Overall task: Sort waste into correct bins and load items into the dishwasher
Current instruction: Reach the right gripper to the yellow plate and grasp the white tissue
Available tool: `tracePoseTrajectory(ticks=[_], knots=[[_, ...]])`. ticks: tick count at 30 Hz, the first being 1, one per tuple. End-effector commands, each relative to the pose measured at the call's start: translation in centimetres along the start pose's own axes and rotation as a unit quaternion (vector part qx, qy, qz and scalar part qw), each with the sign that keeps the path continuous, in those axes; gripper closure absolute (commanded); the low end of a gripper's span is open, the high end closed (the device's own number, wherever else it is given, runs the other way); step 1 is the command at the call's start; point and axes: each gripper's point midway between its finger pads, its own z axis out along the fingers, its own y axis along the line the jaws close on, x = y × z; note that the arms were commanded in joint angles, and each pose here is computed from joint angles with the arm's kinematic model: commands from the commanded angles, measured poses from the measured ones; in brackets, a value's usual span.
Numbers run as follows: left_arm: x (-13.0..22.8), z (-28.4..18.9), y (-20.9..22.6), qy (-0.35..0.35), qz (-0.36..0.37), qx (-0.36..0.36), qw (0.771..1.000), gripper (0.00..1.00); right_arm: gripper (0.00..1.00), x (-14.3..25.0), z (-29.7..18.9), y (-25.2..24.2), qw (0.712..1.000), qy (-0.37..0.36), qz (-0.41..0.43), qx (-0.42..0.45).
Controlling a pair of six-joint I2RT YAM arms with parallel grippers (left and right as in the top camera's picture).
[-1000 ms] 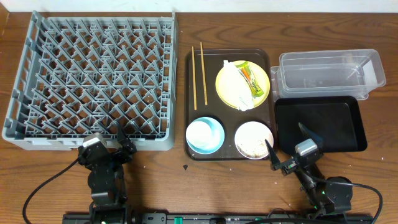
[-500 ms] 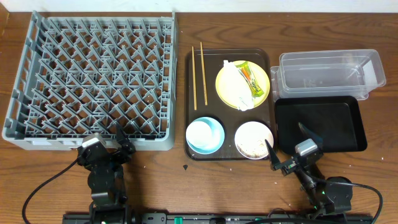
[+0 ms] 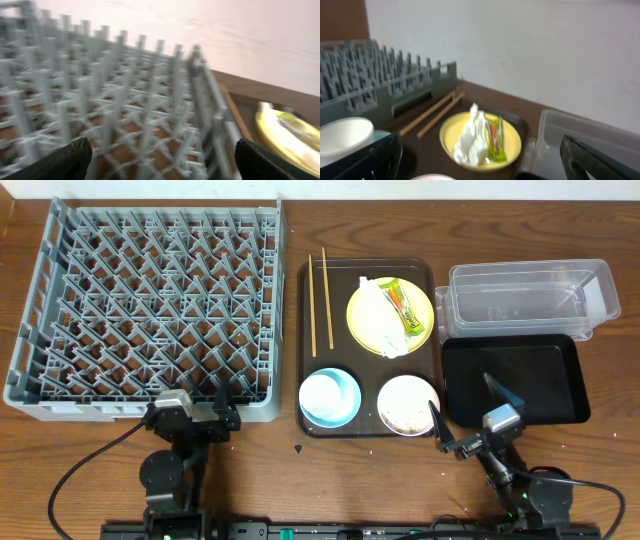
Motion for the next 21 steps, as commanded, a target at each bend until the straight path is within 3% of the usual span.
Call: tracePoseTrajectory(ticks=[1, 5, 12, 16, 21], knots=[[-4.7, -1.2, -4.3, -0.033, -0.004, 0.094, 0.995, 0.08, 0.01, -5.1, -0.7, 0.2, 0.999, -0.037, 0.008, -0.009], [-9.2, -2.7, -6.4, -0.025, -0.004, 0.114, 0.993, 0.08, 0.01, -9.3, -0.5, 0.0, 1.0, -0.011, 0.018, -0.013], [-13.2, -3.3, -8.6, 0.132, -0.044, 0.104, 0.985, 0.08, 0.01, -14.1, 3.6, -0.4, 0.986, 0.128, 0.082, -0.062], [-14.4, -2.9, -9.0, 0.218, -0.071, 0.082, 0.97, 0.08, 0.01, -14.8, 7.2, -1.4, 0.962, 0.226, 0.131, -0.079], [-13.9, -1.8, -8.7, 0.282, -0.091, 0.062, 0.953, 0.08, 0.01, -13.8, 11.6, -2.7, 0.941, 0.276, 0.174, -0.085]])
